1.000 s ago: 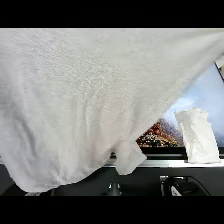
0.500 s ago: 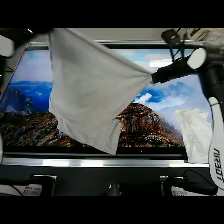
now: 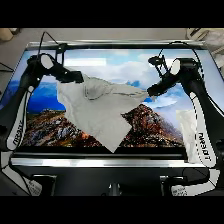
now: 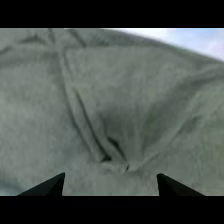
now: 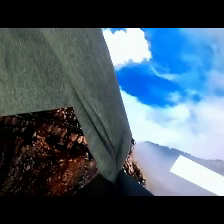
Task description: Fold the shirts.
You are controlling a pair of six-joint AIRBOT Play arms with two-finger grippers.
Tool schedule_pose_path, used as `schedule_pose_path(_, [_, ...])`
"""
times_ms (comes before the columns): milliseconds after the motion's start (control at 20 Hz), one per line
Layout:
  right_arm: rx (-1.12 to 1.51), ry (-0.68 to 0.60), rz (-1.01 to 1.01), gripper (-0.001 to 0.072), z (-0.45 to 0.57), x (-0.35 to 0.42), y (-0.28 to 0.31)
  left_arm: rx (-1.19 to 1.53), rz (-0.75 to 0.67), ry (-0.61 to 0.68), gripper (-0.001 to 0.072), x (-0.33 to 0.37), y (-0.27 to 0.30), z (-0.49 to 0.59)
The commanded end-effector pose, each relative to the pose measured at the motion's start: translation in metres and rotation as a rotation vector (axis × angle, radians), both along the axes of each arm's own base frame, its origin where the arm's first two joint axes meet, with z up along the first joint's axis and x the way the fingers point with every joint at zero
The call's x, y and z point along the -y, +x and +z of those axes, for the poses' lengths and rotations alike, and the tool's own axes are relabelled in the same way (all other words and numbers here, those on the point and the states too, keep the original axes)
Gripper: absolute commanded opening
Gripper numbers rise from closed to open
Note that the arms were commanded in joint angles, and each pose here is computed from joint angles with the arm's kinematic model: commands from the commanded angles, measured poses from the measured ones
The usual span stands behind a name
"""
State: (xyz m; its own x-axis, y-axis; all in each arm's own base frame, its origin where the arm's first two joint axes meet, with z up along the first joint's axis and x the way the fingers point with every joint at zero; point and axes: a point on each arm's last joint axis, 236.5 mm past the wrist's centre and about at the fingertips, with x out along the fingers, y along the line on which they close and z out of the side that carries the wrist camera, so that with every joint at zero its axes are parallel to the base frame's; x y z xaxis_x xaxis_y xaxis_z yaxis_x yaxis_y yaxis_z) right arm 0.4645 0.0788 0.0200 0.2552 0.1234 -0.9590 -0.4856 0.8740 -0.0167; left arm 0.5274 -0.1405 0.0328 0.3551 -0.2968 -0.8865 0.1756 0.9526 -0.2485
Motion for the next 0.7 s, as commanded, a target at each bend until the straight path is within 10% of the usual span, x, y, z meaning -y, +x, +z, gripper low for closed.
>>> schedule_pose_path(0, [-0.097,-0.118,0.087,0.0017,-0.01,0.023,-0.022,-0.342,-0.014,-0.033,0.0704,-0.036,-0.08,-0.005])
schedule_pose_path(650, [-0.131,-0.077,0.108,0.0019,-0.011,0.013,-0.031,-0.492,0.269,-0.423,0.0704,0.037,-0.265,-0.124])
